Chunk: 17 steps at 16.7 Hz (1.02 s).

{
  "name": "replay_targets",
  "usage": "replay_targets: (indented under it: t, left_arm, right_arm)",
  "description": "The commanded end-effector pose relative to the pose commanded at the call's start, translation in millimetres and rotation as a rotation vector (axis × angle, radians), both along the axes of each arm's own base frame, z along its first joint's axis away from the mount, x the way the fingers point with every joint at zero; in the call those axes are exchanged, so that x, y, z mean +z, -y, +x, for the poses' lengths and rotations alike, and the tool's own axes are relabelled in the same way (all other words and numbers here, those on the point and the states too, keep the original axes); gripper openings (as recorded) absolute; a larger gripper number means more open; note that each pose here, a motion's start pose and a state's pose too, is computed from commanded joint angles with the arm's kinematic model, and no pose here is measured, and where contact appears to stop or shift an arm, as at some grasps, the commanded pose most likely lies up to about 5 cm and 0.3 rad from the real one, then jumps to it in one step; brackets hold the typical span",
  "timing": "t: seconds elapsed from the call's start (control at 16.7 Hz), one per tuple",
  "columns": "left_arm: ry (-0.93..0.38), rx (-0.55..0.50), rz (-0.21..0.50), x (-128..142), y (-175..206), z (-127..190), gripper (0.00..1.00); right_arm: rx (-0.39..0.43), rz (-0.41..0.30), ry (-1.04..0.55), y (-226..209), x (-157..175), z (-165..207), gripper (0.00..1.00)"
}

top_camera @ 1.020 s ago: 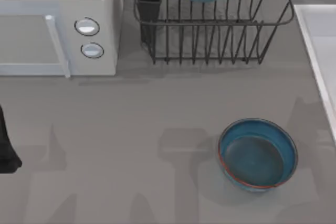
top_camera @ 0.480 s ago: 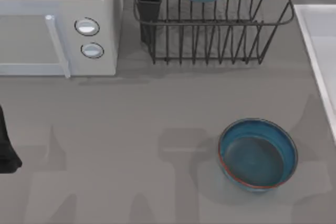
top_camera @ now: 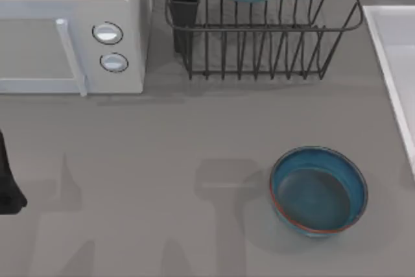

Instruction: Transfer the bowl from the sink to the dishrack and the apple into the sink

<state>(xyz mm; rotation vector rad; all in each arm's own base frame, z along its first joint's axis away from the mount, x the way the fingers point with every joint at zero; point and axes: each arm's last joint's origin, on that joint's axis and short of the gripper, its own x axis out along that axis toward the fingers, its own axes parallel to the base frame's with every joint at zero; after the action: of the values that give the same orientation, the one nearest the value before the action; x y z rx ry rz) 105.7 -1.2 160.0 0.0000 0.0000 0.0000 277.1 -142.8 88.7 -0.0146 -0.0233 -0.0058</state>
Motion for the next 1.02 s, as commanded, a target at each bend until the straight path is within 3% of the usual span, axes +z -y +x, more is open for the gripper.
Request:
replay_targets:
  t: [0.24,0.54,1.02]
  left_arm:
    - [0.000,0.000,0.000,0.0,0.0,0.0,1.00]
    - [0.000,0.000,0.000,0.0,0.0,0.0,1.00]
    - [0.000,0.000,0.000,0.0,0.0,0.0,1.00]
  right_arm:
    - [-0.004,0.014,-0.021,-6.0,-28.0,-9.2,0.00]
    - [-0.004,0.015,-0.023,-6.5,-29.7,-10.0,0.00]
    - [-0.004,0.015,-0.023,-6.5,-29.7,-10.0,0.60]
